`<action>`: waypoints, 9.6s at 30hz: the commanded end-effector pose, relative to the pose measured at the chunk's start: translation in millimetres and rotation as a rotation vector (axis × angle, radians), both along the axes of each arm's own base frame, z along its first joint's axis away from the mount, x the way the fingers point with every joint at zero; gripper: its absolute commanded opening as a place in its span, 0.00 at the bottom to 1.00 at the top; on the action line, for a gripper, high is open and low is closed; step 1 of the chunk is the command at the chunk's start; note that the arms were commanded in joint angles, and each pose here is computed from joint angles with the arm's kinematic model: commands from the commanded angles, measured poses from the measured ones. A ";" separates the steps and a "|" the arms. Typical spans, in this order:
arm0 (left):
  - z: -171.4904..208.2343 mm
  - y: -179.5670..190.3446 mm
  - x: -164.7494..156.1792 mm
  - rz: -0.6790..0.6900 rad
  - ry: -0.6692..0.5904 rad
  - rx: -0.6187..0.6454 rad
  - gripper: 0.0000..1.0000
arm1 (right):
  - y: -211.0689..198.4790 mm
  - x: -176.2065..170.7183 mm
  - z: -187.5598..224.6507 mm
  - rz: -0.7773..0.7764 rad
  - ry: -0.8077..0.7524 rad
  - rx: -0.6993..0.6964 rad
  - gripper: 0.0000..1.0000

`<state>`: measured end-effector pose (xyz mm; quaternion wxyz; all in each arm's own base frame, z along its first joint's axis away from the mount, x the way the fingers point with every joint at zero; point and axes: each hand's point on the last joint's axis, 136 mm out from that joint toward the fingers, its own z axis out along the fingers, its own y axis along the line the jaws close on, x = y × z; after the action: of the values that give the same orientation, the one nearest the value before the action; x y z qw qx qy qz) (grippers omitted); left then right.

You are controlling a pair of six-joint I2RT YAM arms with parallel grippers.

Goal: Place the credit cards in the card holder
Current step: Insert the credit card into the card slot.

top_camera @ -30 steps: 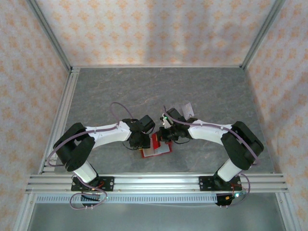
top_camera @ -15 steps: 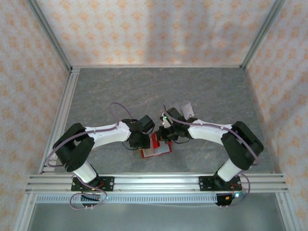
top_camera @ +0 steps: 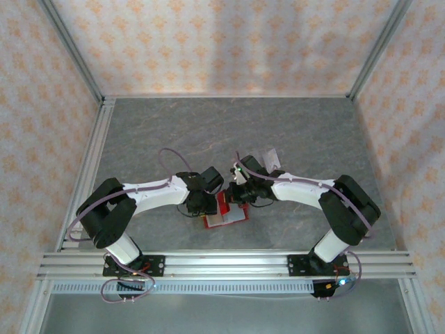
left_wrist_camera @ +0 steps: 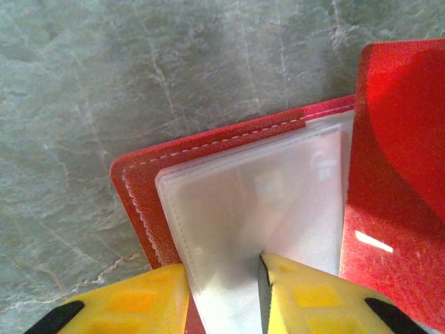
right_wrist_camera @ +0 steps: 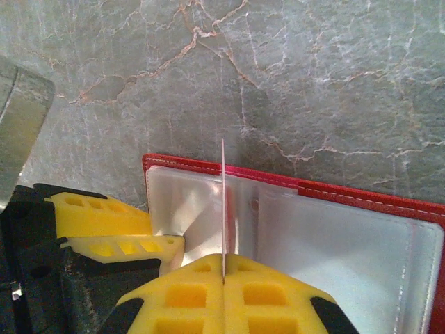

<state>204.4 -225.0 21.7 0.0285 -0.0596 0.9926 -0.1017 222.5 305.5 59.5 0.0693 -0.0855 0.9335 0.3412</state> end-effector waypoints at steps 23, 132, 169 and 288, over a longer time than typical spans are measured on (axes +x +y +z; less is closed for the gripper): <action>-7.3 22.0 -14.0 0.011 0.022 0.084 0.32 | -13.9 -1.9 -24.1 -0.005 0.012 -0.050 0.00; -13.2 23.4 -16.3 0.018 0.036 0.090 0.32 | -17.6 -56.6 -42.7 0.168 0.166 -0.022 0.00; 23.4 32.7 -12.5 0.122 -0.029 -0.038 0.36 | -4.8 -53.4 -54.8 0.147 0.203 -0.009 0.00; -18.7 -0.4 -11.6 0.028 0.042 -0.020 0.03 | 33.8 -37.2 -9.3 0.143 0.228 0.109 0.15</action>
<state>186.1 -193.0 12.4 0.0056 -0.0982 0.9934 -0.0595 177.5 329.3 36.2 -0.0672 -0.1079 0.9167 0.3788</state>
